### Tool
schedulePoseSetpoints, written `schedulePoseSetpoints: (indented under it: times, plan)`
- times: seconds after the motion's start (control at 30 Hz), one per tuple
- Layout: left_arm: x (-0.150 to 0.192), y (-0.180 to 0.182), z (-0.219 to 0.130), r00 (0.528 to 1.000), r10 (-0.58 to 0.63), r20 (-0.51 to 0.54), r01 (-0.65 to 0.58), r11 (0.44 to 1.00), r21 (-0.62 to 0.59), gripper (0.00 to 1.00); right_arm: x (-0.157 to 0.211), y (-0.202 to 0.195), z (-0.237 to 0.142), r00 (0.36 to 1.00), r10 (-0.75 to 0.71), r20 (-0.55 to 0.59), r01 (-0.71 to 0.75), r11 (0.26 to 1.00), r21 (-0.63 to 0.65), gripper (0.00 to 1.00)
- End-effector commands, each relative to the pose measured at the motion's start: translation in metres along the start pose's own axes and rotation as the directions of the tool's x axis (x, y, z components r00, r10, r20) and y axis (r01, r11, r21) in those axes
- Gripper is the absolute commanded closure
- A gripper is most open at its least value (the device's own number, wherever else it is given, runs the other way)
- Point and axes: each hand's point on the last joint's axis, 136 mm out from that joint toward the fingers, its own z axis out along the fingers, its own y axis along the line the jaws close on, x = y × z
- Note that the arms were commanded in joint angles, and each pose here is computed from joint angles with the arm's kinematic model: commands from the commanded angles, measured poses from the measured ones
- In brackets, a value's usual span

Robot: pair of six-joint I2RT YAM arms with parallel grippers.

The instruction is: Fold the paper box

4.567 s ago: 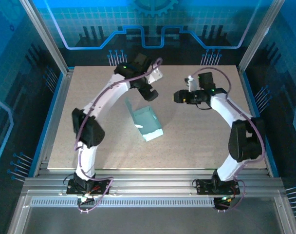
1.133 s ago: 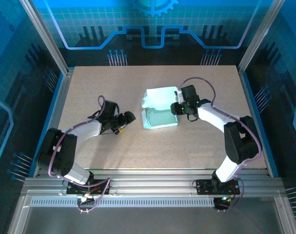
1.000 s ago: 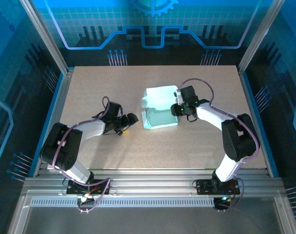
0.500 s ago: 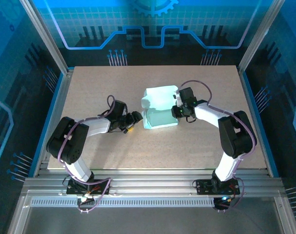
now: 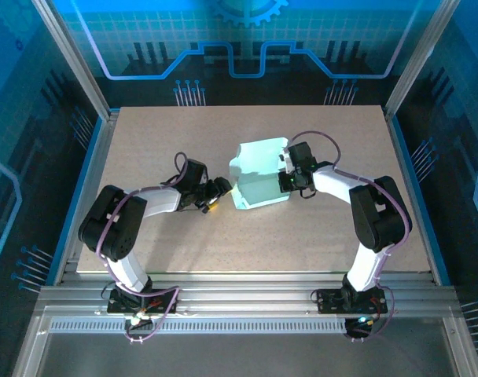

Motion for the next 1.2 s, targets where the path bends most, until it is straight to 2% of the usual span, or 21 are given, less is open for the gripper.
schedulePoseSetpoints:
  times: [0.0, 0.13, 0.23, 0.33, 0.47, 0.53, 0.63, 0.67, 0.7, 0.8, 0.87, 1.03, 1.17]
  plan:
    - [0.017, -0.036, 0.019, 0.993, 0.109, -0.036, -0.104, 0.986, 0.129, 0.24, -0.005, -0.003, -0.011, 0.999, 0.035, 0.033, -0.034, 0.999, -0.02, 0.94]
    - [0.021, -0.052, 0.02, 0.993, 0.115, -0.037, -0.107, 0.977, 0.186, 0.26, -0.005, -0.001, -0.015, 0.995, 0.096, 0.03, -0.094, 0.994, -0.062, 0.94]
    - [0.025, -0.064, 0.023, 0.993, 0.104, -0.052, -0.089, 0.968, 0.234, 0.36, -0.004, 0.001, -0.016, 0.992, 0.124, 0.027, -0.121, 0.99, -0.074, 0.94]
    - [0.028, -0.074, 0.026, 0.994, 0.082, -0.073, -0.059, 0.961, 0.27, 0.4, -0.003, 0.002, -0.014, 0.99, 0.137, 0.023, -0.135, 0.988, -0.079, 0.94]
    - [0.033, -0.083, 0.028, 0.993, 0.081, -0.085, -0.054, 0.958, 0.283, 0.48, 0.0, 0.0, -0.012, 0.989, 0.146, 0.016, -0.145, 0.988, -0.06, 0.94]
    - [0.034, -0.083, 0.029, 0.993, 0.076, -0.088, -0.049, 0.961, 0.274, 0.5, 0.001, -0.001, -0.012, 0.988, 0.154, 0.018, -0.153, 0.987, -0.049, 0.94]
    - [0.035, -0.077, 0.031, 0.994, 0.067, -0.091, -0.043, 0.968, 0.247, 0.59, 0.002, 0.0, -0.013, 0.987, 0.162, 0.022, -0.161, 0.986, -0.042, 0.94]
    - [0.035, -0.076, 0.031, 0.994, 0.066, -0.091, -0.042, 0.97, 0.241, 0.59, 0.003, 0.001, -0.013, 0.987, 0.158, 0.02, -0.157, 0.987, -0.041, 0.94]
    - [0.035, -0.075, 0.031, 0.994, 0.068, -0.091, -0.044, 0.97, 0.239, 0.59, 0.004, 0.0, -0.012, 0.987, 0.159, 0.017, -0.158, 0.987, -0.034, 0.94]
    - [0.033, -0.077, 0.025, 0.995, 0.086, -0.057, -0.067, 0.96, 0.271, 0.4, 0.007, -0.004, -0.01, 0.986, 0.168, 0.005, -0.168, 0.986, -0.009, 0.94]
    - [0.03, -0.074, 0.019, 0.996, 0.094, -0.009, -0.088, 0.955, 0.283, 0.33, 0.01, -0.007, -0.008, 0.983, 0.185, -0.005, -0.185, 0.983, 0.008, 0.94]
    - [0.023, -0.062, -0.001, 0.991, 0.08, 0.105, -0.108, 0.951, 0.289, 0.34, 0.012, -0.016, -0.009, 0.971, 0.239, -0.003, -0.239, 0.97, 0.042, 0.94]
    - [0.019, -0.067, -0.011, 0.988, 0.068, 0.137, -0.112, 0.933, 0.343, 0.34, 0.013, -0.015, -0.011, 0.97, 0.244, -0.01, -0.243, 0.969, 0.039, 0.95]
